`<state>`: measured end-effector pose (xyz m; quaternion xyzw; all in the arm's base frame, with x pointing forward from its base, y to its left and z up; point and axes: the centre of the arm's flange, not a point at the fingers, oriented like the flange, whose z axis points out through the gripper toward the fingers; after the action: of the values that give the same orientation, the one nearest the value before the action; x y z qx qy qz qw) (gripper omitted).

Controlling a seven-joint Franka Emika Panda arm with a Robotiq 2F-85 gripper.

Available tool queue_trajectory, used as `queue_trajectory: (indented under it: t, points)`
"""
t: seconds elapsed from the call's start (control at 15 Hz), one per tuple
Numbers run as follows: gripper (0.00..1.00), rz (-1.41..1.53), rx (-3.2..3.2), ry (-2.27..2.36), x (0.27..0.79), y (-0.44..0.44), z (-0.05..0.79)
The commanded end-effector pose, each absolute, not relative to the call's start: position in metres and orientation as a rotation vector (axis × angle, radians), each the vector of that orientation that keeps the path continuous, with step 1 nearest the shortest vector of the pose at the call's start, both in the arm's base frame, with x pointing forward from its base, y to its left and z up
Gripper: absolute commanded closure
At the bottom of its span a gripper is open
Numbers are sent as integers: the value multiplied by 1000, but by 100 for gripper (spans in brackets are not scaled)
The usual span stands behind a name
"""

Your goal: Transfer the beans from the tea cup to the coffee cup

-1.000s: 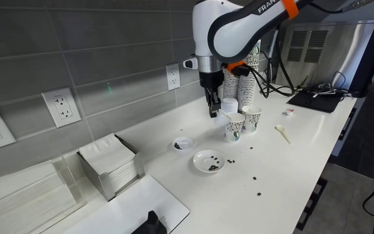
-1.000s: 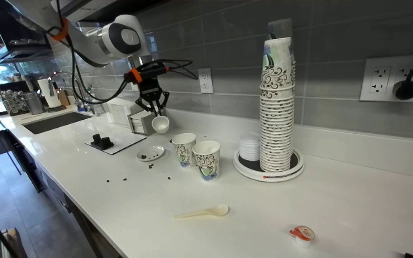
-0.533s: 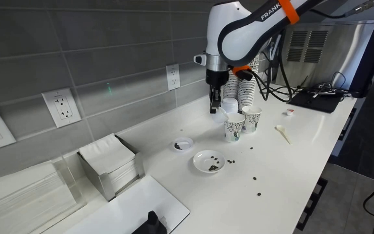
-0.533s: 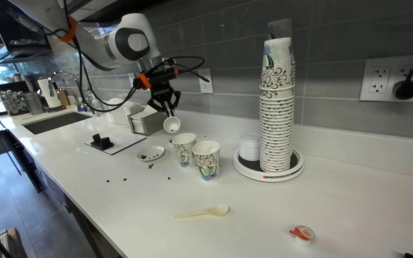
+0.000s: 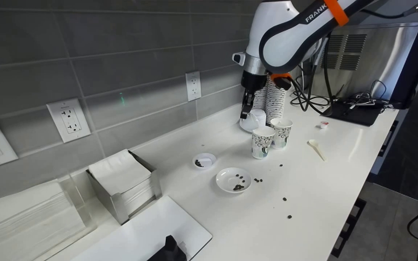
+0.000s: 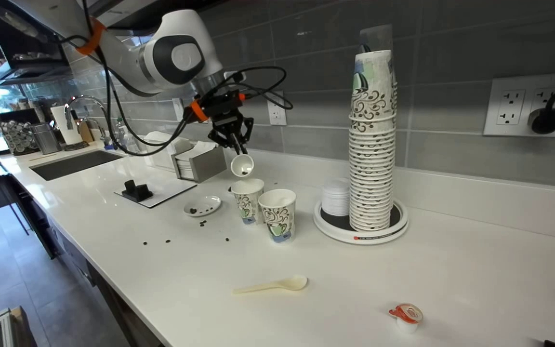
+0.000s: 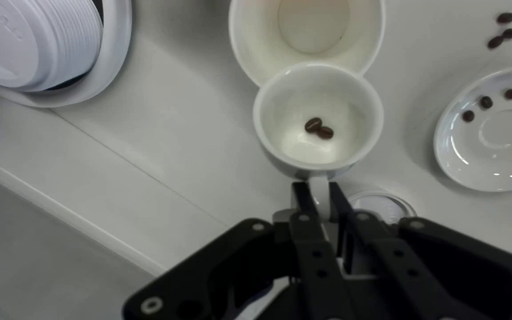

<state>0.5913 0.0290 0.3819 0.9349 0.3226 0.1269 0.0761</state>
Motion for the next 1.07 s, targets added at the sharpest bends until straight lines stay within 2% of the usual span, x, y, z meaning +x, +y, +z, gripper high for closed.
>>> queue_trajectory:
  t: [0.0, 0.53, 0.6, 1.0]
  points:
    - [97, 510, 2833, 934, 562, 22, 391]
    - [97, 822, 2892, 814, 529, 3, 381]
    - [89, 740, 2890, 832, 552, 13, 374]
    - [89, 777, 2898, 800, 542, 9, 376]
